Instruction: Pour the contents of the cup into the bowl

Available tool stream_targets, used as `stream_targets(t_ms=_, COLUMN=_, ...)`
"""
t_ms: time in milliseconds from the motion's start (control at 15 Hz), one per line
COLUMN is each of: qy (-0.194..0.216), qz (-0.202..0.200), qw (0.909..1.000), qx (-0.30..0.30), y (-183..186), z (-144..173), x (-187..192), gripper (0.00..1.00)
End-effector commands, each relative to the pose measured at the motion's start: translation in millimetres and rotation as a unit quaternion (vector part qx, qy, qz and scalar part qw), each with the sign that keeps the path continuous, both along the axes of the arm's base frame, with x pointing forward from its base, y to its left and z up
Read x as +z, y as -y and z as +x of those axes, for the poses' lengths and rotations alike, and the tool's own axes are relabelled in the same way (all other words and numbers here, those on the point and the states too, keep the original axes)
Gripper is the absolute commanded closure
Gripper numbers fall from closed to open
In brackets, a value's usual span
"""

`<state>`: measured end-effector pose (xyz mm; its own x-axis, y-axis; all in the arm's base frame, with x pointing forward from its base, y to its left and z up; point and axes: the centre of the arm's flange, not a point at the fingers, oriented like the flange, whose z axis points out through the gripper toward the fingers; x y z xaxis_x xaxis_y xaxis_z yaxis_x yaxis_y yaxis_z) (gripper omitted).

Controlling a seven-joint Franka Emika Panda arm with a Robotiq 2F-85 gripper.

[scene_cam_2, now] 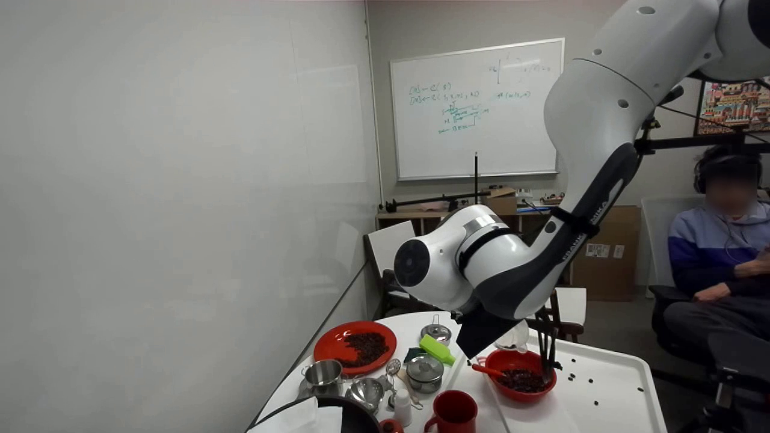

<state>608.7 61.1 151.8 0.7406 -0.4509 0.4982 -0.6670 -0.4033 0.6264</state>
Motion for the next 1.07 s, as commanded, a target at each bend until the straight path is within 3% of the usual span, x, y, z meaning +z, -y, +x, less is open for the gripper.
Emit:
stream_targets(t_ms=0, qy=-0.046, qz=0.068, qw=0.9953, qx=0.051, y=5.0, z=-12.7, x=4.6, gripper=0.89)
stream_targets(t_ms=200, qy=-0.085, qz=0.12, qw=0.9853, qx=0.087, y=3.3, z=-14.4, x=-5.0, gripper=0.89)
stream_targets(t_ms=467, qy=-0.148, qz=0.189, qw=0.9638, qx=0.115, y=-0.6, z=-20.2, x=-12.1, gripper=0.91)
stream_targets(t_ms=800, qy=-0.253, qz=0.248, qw=0.9227, qx=0.152, y=-24.4, z=-33.0, x=-20.0, gripper=0.9)
stream_targets(t_ms=1000, qy=-0.331, qz=0.252, qw=0.8989, qx=0.137, y=-34.1, z=-49.9, x=-22.1, gripper=0.89)
